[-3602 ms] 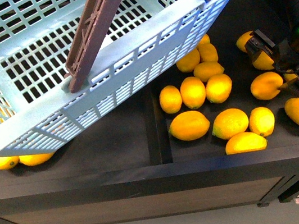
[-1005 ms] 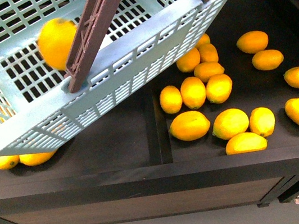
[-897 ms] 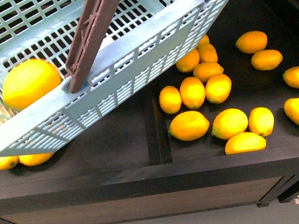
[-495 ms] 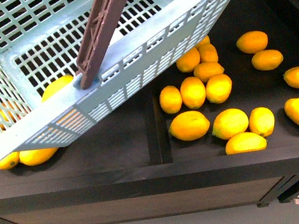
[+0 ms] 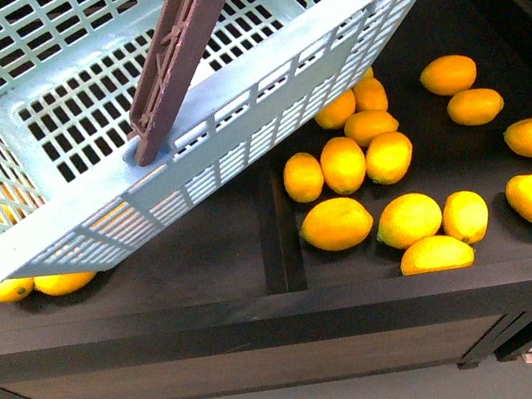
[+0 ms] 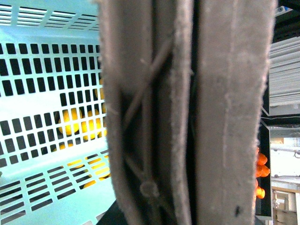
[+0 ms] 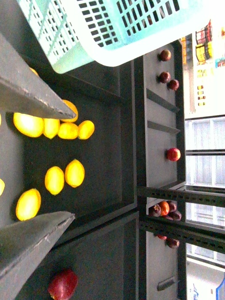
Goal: Pick lemon and mango into basket
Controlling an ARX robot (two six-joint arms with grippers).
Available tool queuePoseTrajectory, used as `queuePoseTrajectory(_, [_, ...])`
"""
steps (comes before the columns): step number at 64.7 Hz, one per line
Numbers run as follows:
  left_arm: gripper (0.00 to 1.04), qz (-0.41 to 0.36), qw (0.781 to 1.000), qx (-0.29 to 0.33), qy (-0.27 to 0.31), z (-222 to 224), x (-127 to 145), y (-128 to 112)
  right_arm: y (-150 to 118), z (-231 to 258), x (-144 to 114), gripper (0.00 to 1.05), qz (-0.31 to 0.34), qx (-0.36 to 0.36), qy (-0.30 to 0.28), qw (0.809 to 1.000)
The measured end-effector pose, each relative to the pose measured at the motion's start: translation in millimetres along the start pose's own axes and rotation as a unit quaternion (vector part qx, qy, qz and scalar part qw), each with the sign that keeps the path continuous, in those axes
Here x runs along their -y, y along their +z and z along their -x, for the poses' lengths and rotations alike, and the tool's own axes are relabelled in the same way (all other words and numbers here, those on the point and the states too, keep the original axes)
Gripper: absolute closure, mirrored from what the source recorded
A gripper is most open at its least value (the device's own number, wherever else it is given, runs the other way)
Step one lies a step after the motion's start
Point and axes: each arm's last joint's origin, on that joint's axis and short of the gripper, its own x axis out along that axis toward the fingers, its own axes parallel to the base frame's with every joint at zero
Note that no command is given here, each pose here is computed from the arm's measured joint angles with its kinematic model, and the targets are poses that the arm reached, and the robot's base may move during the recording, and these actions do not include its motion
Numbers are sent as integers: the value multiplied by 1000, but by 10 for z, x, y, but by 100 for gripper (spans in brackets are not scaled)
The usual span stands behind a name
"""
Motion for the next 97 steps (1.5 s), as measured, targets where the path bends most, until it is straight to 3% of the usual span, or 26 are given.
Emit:
queuePoseTrajectory(9, [90, -1, 1000, 0, 0, -1, 8, -10, -1, 0, 5, 7, 0, 0, -2, 1000])
queuePoseTrajectory(97, [90, -3, 1000, 2, 1, 9, 6, 4, -7, 5, 6, 9, 0, 0, -1, 1000])
